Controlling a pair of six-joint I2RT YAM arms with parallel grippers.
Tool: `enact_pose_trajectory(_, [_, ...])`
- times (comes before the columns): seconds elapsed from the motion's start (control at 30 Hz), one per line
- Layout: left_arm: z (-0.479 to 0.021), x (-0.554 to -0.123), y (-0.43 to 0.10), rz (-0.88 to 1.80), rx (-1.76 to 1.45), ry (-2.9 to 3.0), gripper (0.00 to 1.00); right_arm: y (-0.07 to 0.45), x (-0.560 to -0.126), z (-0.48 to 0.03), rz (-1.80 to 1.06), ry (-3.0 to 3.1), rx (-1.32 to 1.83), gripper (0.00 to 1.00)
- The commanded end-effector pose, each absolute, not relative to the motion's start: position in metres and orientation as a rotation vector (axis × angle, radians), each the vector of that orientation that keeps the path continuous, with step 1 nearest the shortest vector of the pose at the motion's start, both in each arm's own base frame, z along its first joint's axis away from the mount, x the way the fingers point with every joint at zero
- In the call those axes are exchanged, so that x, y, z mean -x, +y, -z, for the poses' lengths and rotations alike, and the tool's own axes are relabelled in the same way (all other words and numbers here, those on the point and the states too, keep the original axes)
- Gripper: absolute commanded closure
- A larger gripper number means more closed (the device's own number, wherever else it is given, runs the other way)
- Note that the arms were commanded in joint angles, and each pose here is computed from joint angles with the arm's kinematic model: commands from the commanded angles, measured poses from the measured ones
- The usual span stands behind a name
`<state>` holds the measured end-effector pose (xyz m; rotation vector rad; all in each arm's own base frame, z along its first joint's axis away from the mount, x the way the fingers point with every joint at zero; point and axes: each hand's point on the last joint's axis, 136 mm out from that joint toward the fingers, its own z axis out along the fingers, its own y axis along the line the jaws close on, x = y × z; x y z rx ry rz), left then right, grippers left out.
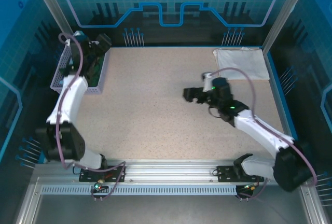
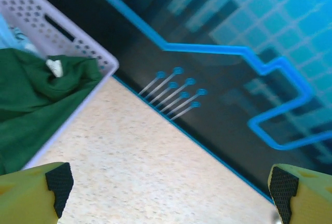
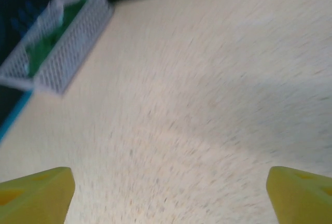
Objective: Fold and stack the t-shirts
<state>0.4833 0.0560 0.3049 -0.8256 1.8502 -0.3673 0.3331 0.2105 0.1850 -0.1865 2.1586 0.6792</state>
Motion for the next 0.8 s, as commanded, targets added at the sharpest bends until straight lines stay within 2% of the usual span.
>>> enact_pose_trajectory(0.0, [-0.221,-0.459,0.095,0.036,0.991,2.178,0.01,0.222,-0.340,-0.153,-0.448,2.226,0.307,0.05])
enact_pose_trajectory(0.07, [-0.203,-0.467,0.115,-0.004,1.054,2.204,0.01,0.229,-0.342,-0.141,-0.439,2.276,0.322,0.10])
enact_pose_trajectory(0.2, [-0.176,-0.485,0.142,0.001,1.113,2.257,0.03,0.239,-0.340,-0.126,-0.484,2.296,0.332,0.10])
enact_pose_trajectory(0.27, [-0.176,-0.502,0.141,0.006,1.021,2.287,0.03,0.241,-0.340,-0.125,-0.482,2.298,0.341,0.10])
enact_pose_trajectory(0.37, [-0.183,-0.515,0.152,-0.065,1.044,2.275,0.03,0.244,-0.340,-0.123,-0.487,2.301,0.350,0.10])
enact_pose_trajectory(0.63, [-0.181,-0.523,0.156,-0.079,1.126,2.184,0.10,0.250,-0.336,-0.115,-0.473,2.319,0.398,0.10])
enact_pose_trajectory(0.77, [-0.186,-0.528,0.156,-0.240,1.069,2.188,0.11,0.258,-0.339,-0.123,-0.471,2.302,0.417,0.10])
